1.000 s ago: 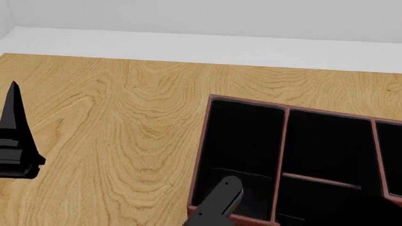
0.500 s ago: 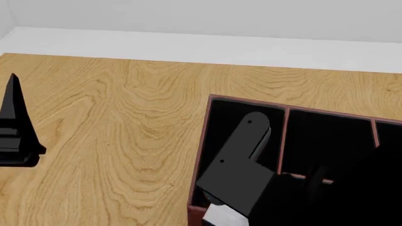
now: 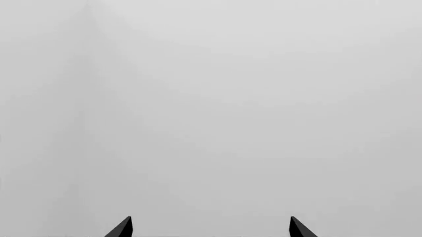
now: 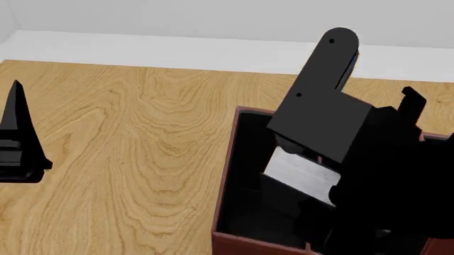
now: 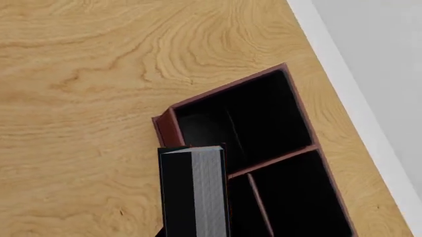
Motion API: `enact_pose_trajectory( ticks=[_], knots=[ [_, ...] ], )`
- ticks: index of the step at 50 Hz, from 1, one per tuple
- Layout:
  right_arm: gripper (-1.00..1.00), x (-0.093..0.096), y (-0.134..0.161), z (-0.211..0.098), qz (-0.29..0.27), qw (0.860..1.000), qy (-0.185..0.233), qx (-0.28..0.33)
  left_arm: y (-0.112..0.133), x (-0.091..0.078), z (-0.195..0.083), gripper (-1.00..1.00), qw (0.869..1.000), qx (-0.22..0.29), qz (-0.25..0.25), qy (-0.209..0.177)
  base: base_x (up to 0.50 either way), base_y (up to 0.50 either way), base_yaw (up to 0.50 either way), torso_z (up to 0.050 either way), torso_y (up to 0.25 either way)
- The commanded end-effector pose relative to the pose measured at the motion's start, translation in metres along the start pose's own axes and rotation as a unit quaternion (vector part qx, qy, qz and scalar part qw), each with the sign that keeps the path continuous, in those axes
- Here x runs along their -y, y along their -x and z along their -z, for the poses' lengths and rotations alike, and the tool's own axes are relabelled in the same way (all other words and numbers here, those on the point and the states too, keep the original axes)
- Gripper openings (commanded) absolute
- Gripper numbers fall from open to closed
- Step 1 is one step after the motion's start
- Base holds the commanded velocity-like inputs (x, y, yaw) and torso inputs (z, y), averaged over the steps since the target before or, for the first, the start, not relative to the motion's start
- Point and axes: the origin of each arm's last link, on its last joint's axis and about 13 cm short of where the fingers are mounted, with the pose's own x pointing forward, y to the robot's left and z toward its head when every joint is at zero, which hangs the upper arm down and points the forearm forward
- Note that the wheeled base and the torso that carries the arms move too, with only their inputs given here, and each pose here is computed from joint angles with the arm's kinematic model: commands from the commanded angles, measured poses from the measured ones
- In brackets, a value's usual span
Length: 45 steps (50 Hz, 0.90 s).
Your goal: Pick up the book and place it in the back compartment of the caddy.
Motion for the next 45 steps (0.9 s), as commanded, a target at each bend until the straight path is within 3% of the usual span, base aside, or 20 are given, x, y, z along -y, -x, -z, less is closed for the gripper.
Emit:
enact_pose_trajectory(
  ticks=[1, 16, 35, 45],
  knots=[
    [-1.0, 0.029, 0.022, -0.002, 0.057, 0.998, 0.029, 0.015, -0.008, 0.002, 0.002, 1.0, 1.0, -0.002, -0.002, 0.001, 0.0, 0.0, 0.0, 0.0, 0.0],
    [-1.0, 0.062, 0.02, -0.003, 0.078, 0.996, 0.033, -0.006, -0.02, 0.003, 0.001, 1.0, 1.0, -0.003, -0.014, -0.005, 0.0, 0.0, 0.0, 0.001, 0.001],
    [-1.0, 0.079, 0.004, 0.005, 0.062, 0.996, 0.041, -0.056, -0.023, 0.005, -0.004, 1.0, 1.0, -0.005, -0.023, -0.01, 0.0, 0.0, 0.0, 0.0, 0.001],
    [-1.0, 0.083, -0.006, 0.009, 0.055, 0.996, 0.06, -0.031, -0.025, 0.006, -0.011, 1.0, 0.999, -0.002, -0.032, -0.018, 0.0, 0.0, 0.0, 0.0, 0.001]
  ],
)
